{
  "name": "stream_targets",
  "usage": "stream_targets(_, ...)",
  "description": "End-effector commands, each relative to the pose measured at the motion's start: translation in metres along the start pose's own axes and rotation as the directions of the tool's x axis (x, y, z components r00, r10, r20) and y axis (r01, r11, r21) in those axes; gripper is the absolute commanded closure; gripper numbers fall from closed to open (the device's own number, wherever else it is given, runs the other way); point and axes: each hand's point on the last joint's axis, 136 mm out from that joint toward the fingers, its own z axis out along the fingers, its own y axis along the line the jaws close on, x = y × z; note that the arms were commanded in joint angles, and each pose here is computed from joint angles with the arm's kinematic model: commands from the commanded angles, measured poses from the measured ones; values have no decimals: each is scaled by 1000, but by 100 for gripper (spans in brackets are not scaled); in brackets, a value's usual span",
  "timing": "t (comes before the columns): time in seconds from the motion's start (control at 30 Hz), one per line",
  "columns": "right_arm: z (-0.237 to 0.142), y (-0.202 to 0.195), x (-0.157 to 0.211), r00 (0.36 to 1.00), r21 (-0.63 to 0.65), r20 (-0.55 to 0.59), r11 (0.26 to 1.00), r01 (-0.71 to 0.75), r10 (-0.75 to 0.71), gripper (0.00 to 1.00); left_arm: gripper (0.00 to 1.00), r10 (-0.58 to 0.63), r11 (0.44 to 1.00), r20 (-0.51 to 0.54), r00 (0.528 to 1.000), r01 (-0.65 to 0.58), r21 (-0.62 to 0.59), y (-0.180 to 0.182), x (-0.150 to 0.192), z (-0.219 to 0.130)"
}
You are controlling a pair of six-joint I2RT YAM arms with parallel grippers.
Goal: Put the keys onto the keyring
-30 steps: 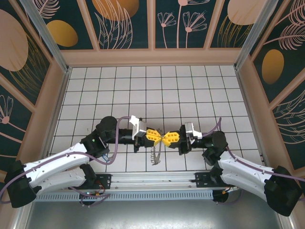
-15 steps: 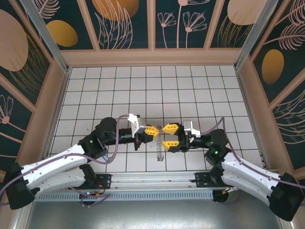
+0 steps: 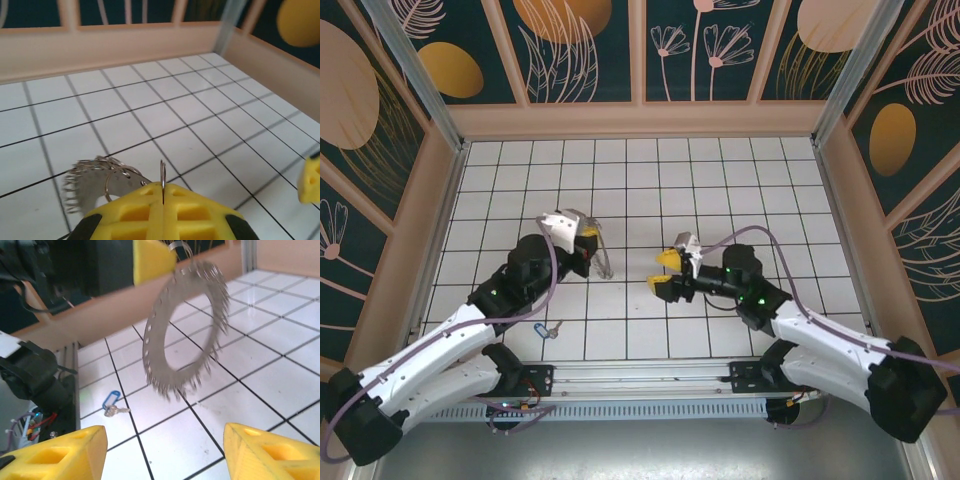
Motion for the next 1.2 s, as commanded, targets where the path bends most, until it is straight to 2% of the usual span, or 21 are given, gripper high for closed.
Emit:
stream_targets(0.0, 19, -2, -1, 999, 0, -44, 1000, 17, -17, 38, 100, -75, 994, 42, 996, 77, -72, 24, -11, 0)
stream_targets(0.13, 47, 8, 20, 992, -45, -106, 997, 57, -62, 38, 100, -118, 981, 26, 993, 120, -149, 58, -11, 6)
stream_targets(0.3, 85, 30, 45, 966, -156, -156, 971, 180, -204, 36, 100, -176, 958, 58, 983, 185, -218, 98, -22, 2)
stream_targets(0.53, 141, 67, 62, 950, -347, -129, 911, 224, -283, 36, 100, -217, 931, 79, 973, 231, -283, 135, -31, -7)
stream_targets(0.87, 201, 90, 92, 947, -390, -78, 883, 260, -313, 36, 100, -226, 914, 97, 969, 245, -323, 147, -39, -19)
stream_targets(1.17, 232, 94, 117, 940, -356, -133, 900, 251, -315, 38, 100, -212, 931, 89, 973, 229, -285, 139, -50, -18)
